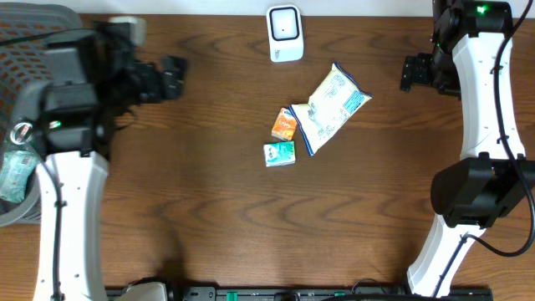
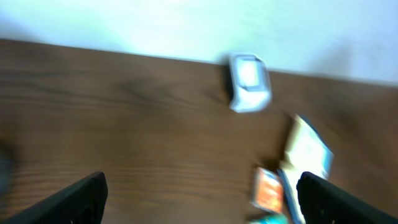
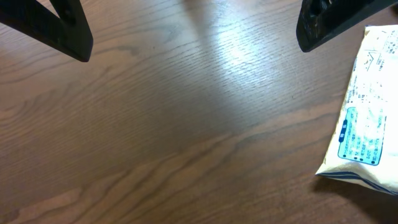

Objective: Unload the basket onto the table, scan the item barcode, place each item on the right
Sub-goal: 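Open the left gripper and withdraw it back to the basket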

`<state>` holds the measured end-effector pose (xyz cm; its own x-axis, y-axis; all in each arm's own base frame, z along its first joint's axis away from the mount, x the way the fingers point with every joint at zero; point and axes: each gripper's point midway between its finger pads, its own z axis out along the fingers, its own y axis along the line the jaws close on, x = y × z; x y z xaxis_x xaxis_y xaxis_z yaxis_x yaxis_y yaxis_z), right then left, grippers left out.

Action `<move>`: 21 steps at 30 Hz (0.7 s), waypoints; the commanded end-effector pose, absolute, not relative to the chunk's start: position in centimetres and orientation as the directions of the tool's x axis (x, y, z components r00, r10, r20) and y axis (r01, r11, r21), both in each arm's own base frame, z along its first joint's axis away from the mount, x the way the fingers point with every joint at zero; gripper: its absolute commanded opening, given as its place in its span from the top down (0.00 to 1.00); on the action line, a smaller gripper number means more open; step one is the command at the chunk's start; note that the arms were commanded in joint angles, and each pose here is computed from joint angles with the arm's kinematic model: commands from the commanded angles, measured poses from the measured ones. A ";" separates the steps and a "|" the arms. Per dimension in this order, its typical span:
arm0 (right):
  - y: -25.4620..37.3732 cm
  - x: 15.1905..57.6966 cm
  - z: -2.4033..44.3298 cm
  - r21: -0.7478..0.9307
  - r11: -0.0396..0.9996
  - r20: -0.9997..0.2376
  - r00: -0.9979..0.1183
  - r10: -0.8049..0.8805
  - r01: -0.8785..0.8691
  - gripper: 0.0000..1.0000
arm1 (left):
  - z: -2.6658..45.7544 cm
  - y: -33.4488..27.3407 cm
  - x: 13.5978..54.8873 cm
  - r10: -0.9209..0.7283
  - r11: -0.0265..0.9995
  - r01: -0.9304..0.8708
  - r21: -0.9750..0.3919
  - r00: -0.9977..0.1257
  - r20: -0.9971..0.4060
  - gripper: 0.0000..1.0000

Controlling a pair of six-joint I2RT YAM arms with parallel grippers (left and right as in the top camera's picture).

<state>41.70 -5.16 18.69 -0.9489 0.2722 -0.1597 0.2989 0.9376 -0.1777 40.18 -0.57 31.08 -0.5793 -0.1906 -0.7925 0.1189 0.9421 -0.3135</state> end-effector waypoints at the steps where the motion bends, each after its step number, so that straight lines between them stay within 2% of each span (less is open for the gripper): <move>1: -5.5 41.8 19.9 -0.176 0.930 -0.198 -0.937 0.288 0.324 0.01 | 32.5 6.5 39.9 -0.292 0.956 -0.127 -0.264 -0.492 -0.820 0.04; 5: -5.5 41.8 19.9 -0.176 0.930 -0.198 -0.937 0.288 0.324 0.01 | 31.8 16.1 37.4 -0.350 0.875 -0.466 -0.130 -0.425 -0.835 0.03; 10: -5.5 41.8 19.9 -0.176 0.930 -0.198 -0.937 0.288 0.324 0.01 | 30.4 24.1 32.6 -0.451 0.651 -0.758 -0.041 -0.342 -0.824 0.03; 12: -5.5 41.8 19.9 -0.177 0.930 -0.198 -0.937 0.288 0.324 0.01 | 29.4 25.9 31.3 -0.490 0.586 -0.810 -0.032 -0.322 -0.810 0.03; 17: -5.5 41.8 19.9 -0.176 0.930 -0.199 -0.937 0.288 0.324 0.01 | 25.5 29.0 29.9 -0.563 0.520 -0.854 0.016 -0.357 -0.746 0.03; 21: -5.5 41.8 19.9 -0.176 0.930 -0.198 -0.937 0.288 0.323 0.01 | 21.5 30.4 29.0 -0.555 0.578 -0.801 0.158 -0.527 -0.644 0.03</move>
